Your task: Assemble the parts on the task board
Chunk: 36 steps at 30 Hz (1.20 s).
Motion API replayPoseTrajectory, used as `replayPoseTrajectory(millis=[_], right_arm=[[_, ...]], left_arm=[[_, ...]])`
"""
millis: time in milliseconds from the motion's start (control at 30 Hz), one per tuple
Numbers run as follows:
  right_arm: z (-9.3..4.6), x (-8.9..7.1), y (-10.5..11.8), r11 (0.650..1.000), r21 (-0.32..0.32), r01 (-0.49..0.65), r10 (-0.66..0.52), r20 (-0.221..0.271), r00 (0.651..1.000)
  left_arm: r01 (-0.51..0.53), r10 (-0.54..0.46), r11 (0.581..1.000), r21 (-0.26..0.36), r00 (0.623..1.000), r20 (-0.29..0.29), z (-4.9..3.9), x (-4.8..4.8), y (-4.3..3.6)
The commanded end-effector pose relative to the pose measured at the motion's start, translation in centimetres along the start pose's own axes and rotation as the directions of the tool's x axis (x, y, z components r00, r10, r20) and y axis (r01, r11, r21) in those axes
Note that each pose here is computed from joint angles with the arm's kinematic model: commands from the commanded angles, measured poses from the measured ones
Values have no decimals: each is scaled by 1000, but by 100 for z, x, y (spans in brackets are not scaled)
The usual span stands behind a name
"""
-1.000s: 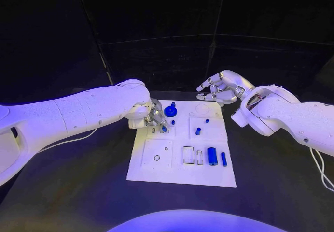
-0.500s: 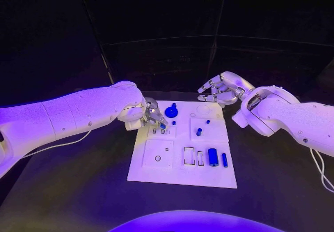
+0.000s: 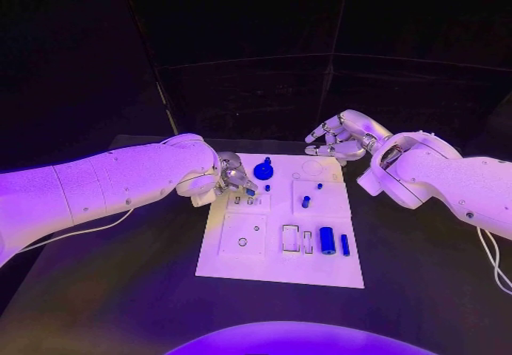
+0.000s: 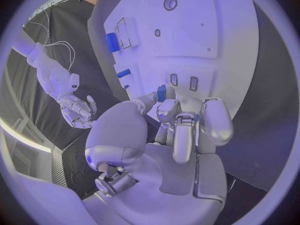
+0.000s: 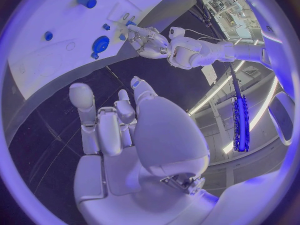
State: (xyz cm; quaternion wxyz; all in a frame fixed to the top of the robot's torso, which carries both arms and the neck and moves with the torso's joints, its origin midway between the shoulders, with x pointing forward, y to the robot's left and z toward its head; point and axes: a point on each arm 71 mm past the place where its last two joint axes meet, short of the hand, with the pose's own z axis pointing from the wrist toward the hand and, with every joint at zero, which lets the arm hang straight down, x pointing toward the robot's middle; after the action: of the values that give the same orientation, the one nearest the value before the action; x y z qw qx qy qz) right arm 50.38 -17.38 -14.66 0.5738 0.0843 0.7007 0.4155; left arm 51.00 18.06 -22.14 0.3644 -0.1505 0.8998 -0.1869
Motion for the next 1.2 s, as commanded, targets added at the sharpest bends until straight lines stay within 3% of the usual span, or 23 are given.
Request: replayPoseTrajectory(millis=[33,267,500,1200], right_arm=[[2,-5,9,1000,-6,-2,2,-2,1000],[6,-8,7,1000,-8,-1,1,1,1000],[10,-10,2,1000,-8,-1,1,2,1000],[26,-3,3,1000,-12,1,-1,2,1000]], left_arm=[[-34,31,999,40,996,80,4,-22,-35],[-77,75,997,17,994,74,42,56,-28],[-118,118,993,-9,993,22,59,109,-3],[-142,141,989,-44,990,-16,83,144,21]])
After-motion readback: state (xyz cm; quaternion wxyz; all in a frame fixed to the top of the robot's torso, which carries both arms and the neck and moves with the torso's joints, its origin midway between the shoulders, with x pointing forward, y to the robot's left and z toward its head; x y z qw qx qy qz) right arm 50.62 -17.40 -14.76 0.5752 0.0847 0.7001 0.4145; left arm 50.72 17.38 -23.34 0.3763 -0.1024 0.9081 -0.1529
